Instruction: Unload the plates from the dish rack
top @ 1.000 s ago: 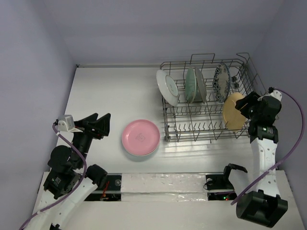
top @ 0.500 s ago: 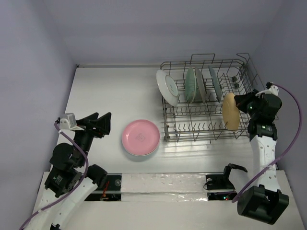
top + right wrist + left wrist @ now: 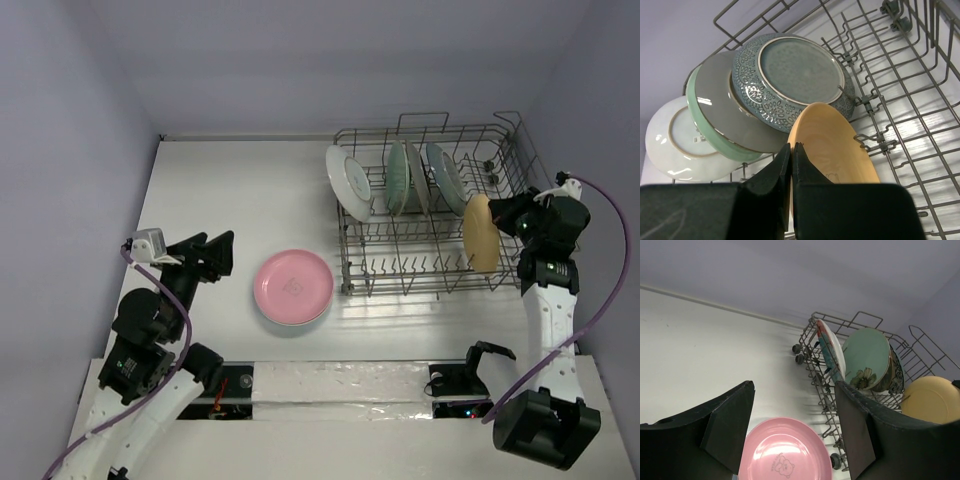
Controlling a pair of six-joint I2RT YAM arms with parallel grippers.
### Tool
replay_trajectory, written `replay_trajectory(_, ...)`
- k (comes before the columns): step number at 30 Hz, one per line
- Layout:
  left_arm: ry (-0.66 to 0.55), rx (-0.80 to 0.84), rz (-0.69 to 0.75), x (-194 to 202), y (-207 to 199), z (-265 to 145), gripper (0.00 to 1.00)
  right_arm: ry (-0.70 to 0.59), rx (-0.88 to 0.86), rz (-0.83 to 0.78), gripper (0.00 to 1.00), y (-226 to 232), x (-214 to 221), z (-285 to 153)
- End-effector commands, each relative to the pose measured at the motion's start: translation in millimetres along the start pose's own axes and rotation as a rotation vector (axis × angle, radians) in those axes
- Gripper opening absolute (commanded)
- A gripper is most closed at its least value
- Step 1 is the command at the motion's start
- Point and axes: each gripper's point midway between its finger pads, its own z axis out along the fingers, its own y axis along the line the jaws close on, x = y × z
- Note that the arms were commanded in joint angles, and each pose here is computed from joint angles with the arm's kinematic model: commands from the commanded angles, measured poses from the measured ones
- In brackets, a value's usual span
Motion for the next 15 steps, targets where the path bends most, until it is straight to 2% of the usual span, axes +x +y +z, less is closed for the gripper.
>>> replay_trajectory(1, -0.042, 0.015, -0.006, -14.2, -6.0, 3.4, 0.62, -0.165, -0.224, -0.047, 0.00, 69.0, -62.0, -33.5)
replay_trajectory(7, -0.037, 0.015, 0.001, -13.0, -5.2, 6.2, 0.62, -0.196, -0.289, -0.073, 0.00, 96.7, -83.1, -56.4)
replay_trajectory(15, -0.037, 0.017, 0.005, -13.0, -5.0, 7.9, 0.62, -0.152, -0.230, -0.041, 0.00, 66.7, -54.1, -33.2)
